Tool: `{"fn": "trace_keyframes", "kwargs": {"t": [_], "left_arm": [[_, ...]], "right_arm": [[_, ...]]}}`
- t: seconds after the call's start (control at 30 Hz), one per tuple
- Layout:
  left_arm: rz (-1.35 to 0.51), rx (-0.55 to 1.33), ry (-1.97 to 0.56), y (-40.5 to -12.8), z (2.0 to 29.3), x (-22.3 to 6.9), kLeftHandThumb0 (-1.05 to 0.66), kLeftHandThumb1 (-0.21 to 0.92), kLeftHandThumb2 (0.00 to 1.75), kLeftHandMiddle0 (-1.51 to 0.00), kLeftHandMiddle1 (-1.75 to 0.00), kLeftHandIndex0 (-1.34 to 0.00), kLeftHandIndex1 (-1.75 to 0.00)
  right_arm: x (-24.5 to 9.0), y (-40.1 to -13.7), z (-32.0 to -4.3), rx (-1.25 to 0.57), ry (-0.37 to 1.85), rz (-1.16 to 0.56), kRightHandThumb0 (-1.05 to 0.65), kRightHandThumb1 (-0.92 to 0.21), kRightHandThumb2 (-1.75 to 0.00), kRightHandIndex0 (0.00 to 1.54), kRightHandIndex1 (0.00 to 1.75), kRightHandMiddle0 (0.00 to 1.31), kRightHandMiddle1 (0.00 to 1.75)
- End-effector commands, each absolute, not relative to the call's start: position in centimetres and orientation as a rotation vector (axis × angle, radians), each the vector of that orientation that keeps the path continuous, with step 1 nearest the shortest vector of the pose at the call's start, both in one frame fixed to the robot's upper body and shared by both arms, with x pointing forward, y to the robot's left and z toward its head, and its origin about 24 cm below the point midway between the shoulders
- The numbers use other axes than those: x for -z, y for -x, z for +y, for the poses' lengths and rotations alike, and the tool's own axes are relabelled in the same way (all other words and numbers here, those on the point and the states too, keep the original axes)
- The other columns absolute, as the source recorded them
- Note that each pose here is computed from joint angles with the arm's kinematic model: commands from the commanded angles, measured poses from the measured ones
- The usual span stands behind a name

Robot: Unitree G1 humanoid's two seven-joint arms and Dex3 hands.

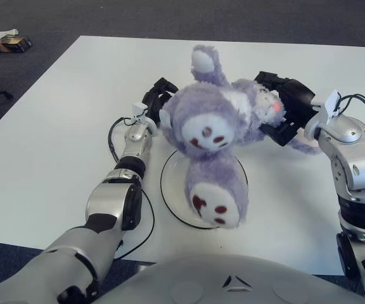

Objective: Put the doll into the plate.

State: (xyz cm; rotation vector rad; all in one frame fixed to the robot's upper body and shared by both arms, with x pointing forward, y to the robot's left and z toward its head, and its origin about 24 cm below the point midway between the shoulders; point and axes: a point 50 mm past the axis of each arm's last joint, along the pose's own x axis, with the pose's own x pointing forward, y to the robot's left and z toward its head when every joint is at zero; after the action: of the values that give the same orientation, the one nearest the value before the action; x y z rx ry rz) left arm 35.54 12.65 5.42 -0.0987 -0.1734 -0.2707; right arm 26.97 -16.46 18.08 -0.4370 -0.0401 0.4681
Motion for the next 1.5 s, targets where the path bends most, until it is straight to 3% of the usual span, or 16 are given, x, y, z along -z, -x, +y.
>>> {"fn": "trace_keyframes", "kwargs": {"t": [0.0, 0.53, 1.1, 1.27, 1.47], "left_arm": [[-0.056, 0.249, 0.129, -34.4, 12.8, -2.7, -0.01, 0.34, 1.30, -0.48, -1.75, -0.47, -1.75], [-0.059, 0.268, 0.149, -34.4, 12.4, -2.7, -0.01, 0.31, 1.33, -0.51, -1.75, -0.49, -1.75], [-0.065, 0.276, 0.150, -34.3, 12.1, -2.7, -0.01, 0.28, 1.37, -0.52, -1.75, -0.51, -1.75], [-0.066, 0.281, 0.152, -34.3, 12.0, -2.7, -0.01, 0.28, 1.37, -0.52, -1.75, -0.51, -1.75], [-0.071, 0.288, 0.136, -34.2, 12.0, -2.7, -0.01, 0.29, 1.36, -0.52, -1.75, -0.51, -1.75]], "right_arm": [[-18.4, -26.4, -16.1, -0.474, 0.458, -0.054, 0.00, 0.04, -1.71, 0.90, 1.70, 0.64, 1.75], [-18.4, -25.8, -15.1, -0.517, 0.534, -0.027, 0.00, 0.03, -1.70, 0.90, 1.69, 0.63, 1.75], [-18.3, -25.4, -14.1, -0.551, 0.589, -0.024, 0.00, 0.10, -1.75, 0.95, 1.63, 0.70, 1.75], [-18.4, -25.2, -13.8, -0.588, 0.615, -0.016, 0.00, 0.07, -1.75, 0.91, 1.71, 0.68, 1.75], [-18.4, -24.9, -13.7, -0.631, 0.563, -0.033, -0.01, 0.09, -1.73, 0.92, 1.74, 0.73, 1.63]]}}
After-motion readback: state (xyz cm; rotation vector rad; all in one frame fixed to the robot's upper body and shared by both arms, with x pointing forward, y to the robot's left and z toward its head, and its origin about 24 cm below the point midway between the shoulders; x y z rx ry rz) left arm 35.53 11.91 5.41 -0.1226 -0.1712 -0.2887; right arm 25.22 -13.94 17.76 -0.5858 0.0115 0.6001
